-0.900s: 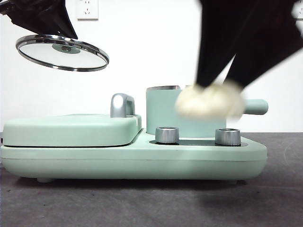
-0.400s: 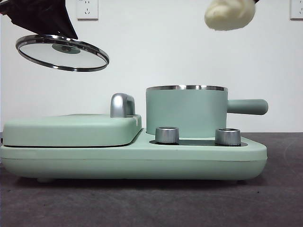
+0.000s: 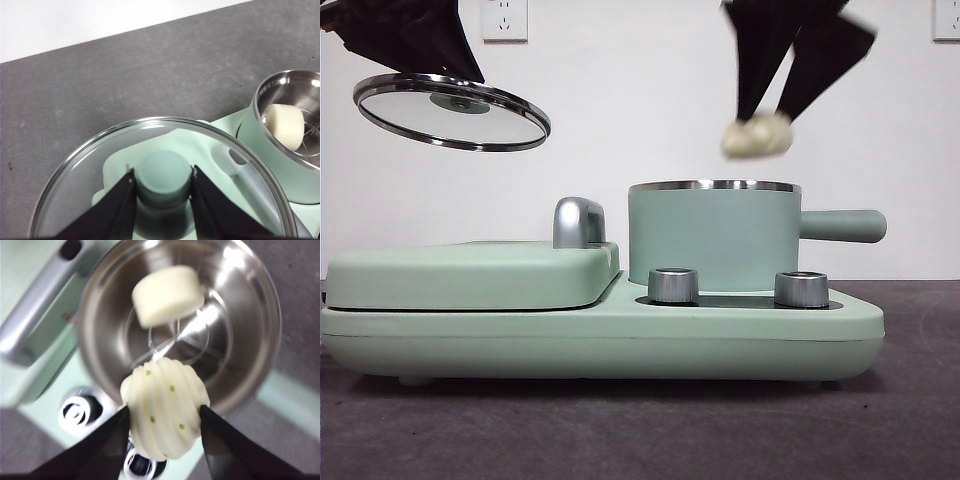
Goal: Put the buns in a small steamer
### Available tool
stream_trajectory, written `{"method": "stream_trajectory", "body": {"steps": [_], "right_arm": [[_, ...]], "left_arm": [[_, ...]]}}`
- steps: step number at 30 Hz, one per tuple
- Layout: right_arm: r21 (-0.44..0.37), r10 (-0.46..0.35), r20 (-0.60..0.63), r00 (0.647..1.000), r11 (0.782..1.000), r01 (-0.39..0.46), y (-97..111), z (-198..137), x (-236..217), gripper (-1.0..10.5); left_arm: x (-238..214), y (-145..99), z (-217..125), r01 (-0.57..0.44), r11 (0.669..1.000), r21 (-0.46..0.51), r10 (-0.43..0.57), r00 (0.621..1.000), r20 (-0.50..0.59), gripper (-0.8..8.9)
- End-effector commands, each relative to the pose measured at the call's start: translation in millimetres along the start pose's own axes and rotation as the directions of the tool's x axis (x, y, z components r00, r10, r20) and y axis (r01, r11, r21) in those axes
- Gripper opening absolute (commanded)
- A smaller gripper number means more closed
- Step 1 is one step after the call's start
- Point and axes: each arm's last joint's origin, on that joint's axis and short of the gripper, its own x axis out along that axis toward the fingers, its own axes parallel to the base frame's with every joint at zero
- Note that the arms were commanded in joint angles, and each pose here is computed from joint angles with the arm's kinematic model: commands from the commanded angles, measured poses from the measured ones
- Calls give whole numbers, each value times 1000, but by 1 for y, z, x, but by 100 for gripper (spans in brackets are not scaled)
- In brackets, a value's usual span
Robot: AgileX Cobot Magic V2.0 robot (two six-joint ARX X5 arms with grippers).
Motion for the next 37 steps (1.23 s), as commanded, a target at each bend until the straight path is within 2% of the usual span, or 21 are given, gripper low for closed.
{"method": "stream_trajectory", "body": {"steps": [1, 5, 12, 15, 21, 25, 29, 33, 37], "right_arm": [[-32, 1, -5, 1000, 999, -1, -7, 14, 20, 212], [-30, -6, -28, 1000, 1000, 5, -17, 22, 47, 212], [-51, -6, -48, 999, 999, 3, -22, 26, 77, 219], [-55, -5, -51, 999, 998, 3, -22, 26, 80, 317], [-66, -10, 35, 999, 998, 12, -17, 30, 39, 322], [-78, 41, 137, 990, 997, -31, -10, 23, 6, 320], [-26, 34, 232, 972, 999, -29, -9, -20, 11, 316], [-20, 27, 382, 924, 1000, -21, -2, -85, -3, 315], [-2, -19, 439, 898, 1000, 22, 0, -127, -10, 315]], "left_arm": [[-3, -1, 8, 1, 1000, 3, -1, 999, 47, 11], [-3, -1, 9, 0, 1000, 3, -1, 999, 47, 11], [-3, -1, 8, 1, 1000, 3, -1, 999, 47, 11], [-3, -1, 8, 1, 1000, 2, -1, 999, 45, 11], [-3, -1, 8, 1, 1000, 2, -1, 999, 40, 11], [-3, -1, 7, 1, 1000, 1, -1, 1000, 30, 11], [-3, -1, 6, 2, 1000, -1, -2, 1000, 17, 11], [-3, -1, 6, 2, 1000, 0, -2, 1000, 17, 11], [-3, -1, 5, 2, 1000, 0, -2, 1000, 16, 11]]}}
